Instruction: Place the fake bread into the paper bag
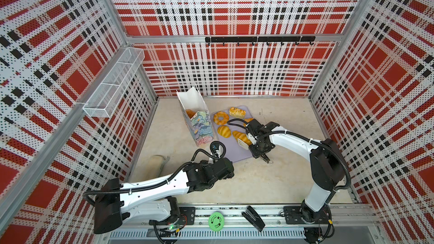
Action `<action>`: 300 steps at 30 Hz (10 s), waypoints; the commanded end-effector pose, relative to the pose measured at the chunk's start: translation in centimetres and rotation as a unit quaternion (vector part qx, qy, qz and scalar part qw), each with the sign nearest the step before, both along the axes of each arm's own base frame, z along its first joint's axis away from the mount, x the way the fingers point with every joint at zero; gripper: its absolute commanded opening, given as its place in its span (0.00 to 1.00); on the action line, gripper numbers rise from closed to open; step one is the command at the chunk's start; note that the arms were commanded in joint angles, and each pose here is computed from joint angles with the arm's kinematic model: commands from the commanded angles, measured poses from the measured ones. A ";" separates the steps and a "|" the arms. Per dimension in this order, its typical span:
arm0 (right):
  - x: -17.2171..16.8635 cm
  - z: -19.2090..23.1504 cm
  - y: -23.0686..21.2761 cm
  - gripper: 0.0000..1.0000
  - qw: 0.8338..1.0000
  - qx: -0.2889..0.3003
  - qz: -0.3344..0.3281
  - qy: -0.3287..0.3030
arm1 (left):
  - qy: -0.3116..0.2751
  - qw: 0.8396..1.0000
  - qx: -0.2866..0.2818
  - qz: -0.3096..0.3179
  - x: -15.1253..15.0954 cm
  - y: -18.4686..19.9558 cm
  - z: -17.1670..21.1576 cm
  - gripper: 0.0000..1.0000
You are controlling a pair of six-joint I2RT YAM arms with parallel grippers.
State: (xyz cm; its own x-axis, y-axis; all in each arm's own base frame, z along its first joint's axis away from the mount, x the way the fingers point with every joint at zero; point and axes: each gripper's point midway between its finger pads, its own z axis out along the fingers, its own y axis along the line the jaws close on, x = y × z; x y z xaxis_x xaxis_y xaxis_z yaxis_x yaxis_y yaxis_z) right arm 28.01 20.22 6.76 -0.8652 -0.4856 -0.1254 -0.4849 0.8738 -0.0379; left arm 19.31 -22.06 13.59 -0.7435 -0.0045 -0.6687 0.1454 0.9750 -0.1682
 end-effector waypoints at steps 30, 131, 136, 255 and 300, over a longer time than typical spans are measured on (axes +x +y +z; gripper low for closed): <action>1.2 6.2 -0.3 0.32 0.993 0.084 -0.021 -0.077 | -0.060 0.998 -0.009 -0.022 0.4 1.4 4.7 0.99; 6.4 28.3 23.6 0.34 0.857 0.455 0.118 -0.212 | -0.098 0.993 -0.062 0.036 5.0 15.6 18.7 0.99; 6.9 27.7 24.3 0.34 0.859 0.456 0.115 -0.205 | -0.092 0.993 -0.062 0.036 4.8 15.6 18.3 0.99; 4.3 2.6 5.7 0.59 0.981 0.135 0.059 -0.125 | -0.013 0.997 -0.077 0.025 1.5 2.9 2.1 1.00; 8.7 -1.8 10.9 0.52 0.979 0.067 0.158 -0.114 | -0.015 0.995 -0.079 0.051 2.4 5.3 2.1 0.99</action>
